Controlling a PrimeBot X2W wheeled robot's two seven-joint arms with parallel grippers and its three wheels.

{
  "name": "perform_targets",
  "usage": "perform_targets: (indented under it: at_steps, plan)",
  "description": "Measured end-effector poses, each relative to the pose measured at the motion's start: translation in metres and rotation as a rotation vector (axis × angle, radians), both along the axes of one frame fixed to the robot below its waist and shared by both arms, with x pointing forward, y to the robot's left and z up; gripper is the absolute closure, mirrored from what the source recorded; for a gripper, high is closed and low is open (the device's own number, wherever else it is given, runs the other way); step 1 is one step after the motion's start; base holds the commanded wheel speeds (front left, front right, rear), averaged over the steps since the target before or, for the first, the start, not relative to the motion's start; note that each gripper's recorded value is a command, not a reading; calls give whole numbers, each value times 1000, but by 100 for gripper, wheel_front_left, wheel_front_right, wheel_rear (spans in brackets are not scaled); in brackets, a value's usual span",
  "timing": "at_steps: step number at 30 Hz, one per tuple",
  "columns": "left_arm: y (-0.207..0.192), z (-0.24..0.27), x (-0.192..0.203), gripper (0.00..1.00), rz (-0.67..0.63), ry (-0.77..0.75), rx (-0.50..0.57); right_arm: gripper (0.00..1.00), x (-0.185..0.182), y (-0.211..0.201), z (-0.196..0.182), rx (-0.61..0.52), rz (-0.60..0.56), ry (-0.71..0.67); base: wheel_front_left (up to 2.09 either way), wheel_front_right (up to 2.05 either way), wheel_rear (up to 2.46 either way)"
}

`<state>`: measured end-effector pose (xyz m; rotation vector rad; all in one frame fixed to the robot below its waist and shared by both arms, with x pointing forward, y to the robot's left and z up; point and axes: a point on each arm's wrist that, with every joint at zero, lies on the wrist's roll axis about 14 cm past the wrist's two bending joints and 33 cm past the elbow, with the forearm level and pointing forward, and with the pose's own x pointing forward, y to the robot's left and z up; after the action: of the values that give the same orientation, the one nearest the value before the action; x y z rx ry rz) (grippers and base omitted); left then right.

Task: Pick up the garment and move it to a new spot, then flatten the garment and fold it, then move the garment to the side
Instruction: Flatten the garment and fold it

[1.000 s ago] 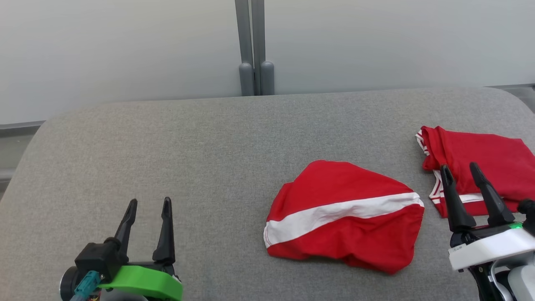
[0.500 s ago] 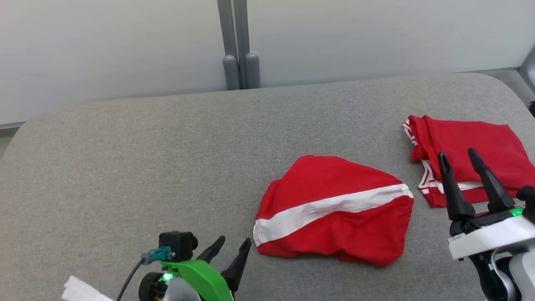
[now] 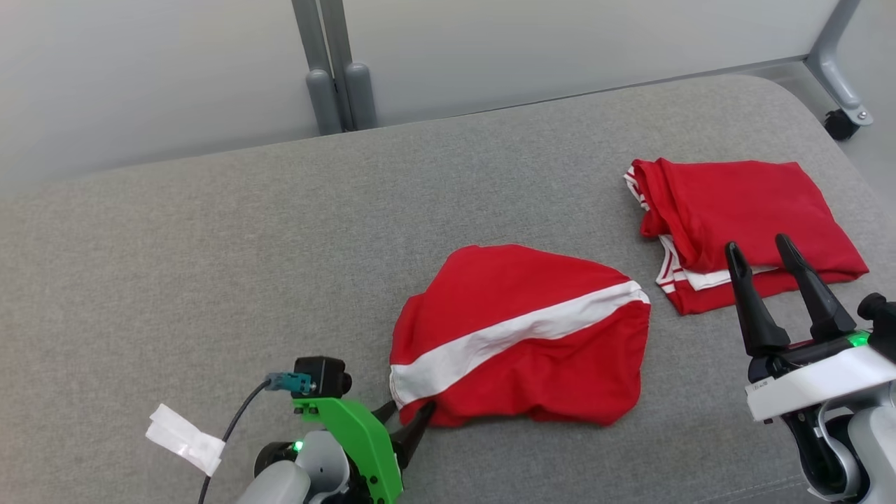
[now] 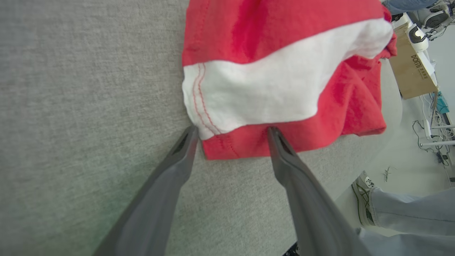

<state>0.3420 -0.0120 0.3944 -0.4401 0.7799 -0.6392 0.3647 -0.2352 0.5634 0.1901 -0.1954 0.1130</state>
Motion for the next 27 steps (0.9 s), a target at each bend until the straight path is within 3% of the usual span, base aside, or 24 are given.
perform_targets:
  at_steps: [1,2,3,4,5,9,15,27]
  plan:
    - [-1,-2,1,0,-5,4,5,0,-1,-1,-1,0,-4,4,0,0,0]
    - [-2,-1,4,19,3,5,-7,0,-1,-2,-2,-1,-7,8,0,0,0]
    - [-3,1,6,56,16,4,-23,0,-1,-3,-4,-1,-9,12,0,0,0]
    - [-4,2,8,72,22,5,-33,0,-1,-3,-5,-1,-11,15,0,0,0]
    - [-4,3,9,100,19,1,-36,0,-1,-4,-5,-1,-12,16,0,0,0]
    - [-7,14,7,100,3,-35,-57,0,2,-1,-6,0,-4,19,0,0,0]
    - [19,22,12,100,54,-95,-45,0,3,10,-6,10,26,13,0,0,0]
    - [99,7,5,100,217,-86,49,0,9,33,-2,9,96,2,0,0,0]
